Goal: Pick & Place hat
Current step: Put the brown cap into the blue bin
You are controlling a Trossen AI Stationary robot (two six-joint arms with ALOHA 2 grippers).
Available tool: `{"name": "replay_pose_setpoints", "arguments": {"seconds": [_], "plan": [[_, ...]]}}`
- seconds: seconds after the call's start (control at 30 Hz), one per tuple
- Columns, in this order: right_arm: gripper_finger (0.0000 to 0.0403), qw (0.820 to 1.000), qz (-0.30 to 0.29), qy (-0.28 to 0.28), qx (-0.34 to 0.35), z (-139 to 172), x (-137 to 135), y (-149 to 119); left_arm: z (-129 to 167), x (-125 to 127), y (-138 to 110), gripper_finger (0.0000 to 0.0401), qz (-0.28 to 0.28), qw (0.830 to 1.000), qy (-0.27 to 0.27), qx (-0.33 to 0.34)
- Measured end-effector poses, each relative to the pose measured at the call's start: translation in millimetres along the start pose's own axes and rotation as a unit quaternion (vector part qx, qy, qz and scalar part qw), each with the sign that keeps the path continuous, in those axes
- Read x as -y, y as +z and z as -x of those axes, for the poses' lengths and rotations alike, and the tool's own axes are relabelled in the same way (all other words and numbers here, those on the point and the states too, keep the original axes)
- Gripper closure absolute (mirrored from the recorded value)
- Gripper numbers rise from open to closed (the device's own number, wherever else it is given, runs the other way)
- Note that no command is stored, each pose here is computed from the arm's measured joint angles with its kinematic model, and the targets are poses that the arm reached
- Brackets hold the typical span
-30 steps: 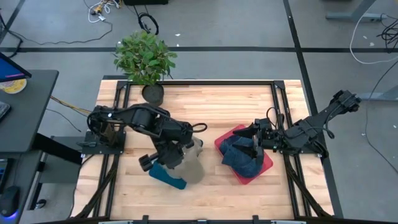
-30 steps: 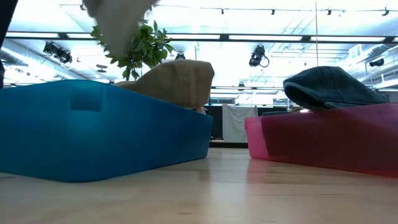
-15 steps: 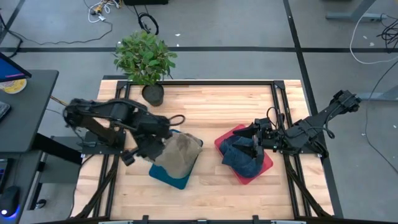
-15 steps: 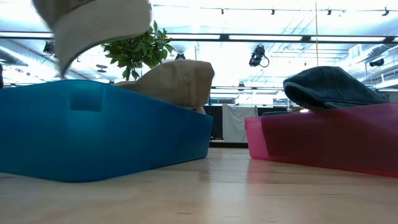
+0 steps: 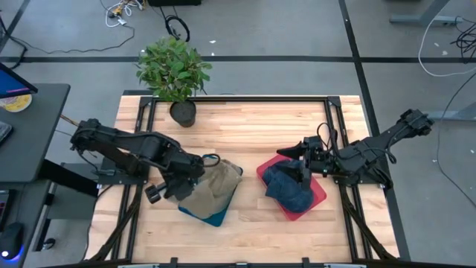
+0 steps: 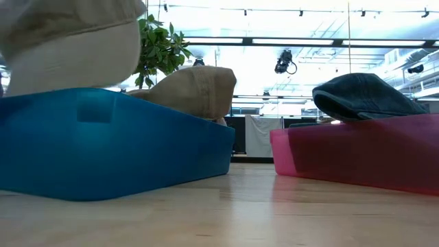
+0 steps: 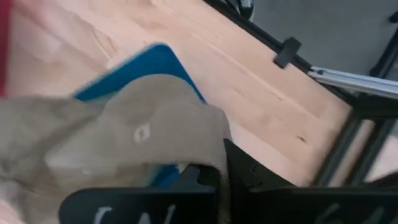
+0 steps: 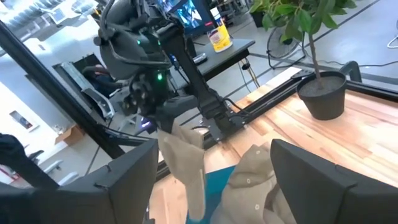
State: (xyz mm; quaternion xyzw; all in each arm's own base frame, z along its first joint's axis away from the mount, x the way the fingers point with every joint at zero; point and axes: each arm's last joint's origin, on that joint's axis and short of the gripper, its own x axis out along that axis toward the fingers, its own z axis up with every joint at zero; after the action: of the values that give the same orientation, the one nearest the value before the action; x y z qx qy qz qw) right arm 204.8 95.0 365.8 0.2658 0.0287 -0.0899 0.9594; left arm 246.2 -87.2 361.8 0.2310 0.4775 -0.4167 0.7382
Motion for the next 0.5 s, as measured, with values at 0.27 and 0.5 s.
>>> {"name": "replay_pose_setpoints", "arguments": {"seconds": [0.27, 0.5], "plan": [[0.0092, 1.0, -0.005, -0.005, 0.004, -2, 2, 2, 1, -8, 2, 0.0398, -0.063, 0.997, 0.034, 0.006], [0.0092, 1.0, -0.008, -0.006, 0.007, -3, 3, 3, -16, -16, 0, 0.0398, -0.089, 0.996, -0.001, -0.031]]}}
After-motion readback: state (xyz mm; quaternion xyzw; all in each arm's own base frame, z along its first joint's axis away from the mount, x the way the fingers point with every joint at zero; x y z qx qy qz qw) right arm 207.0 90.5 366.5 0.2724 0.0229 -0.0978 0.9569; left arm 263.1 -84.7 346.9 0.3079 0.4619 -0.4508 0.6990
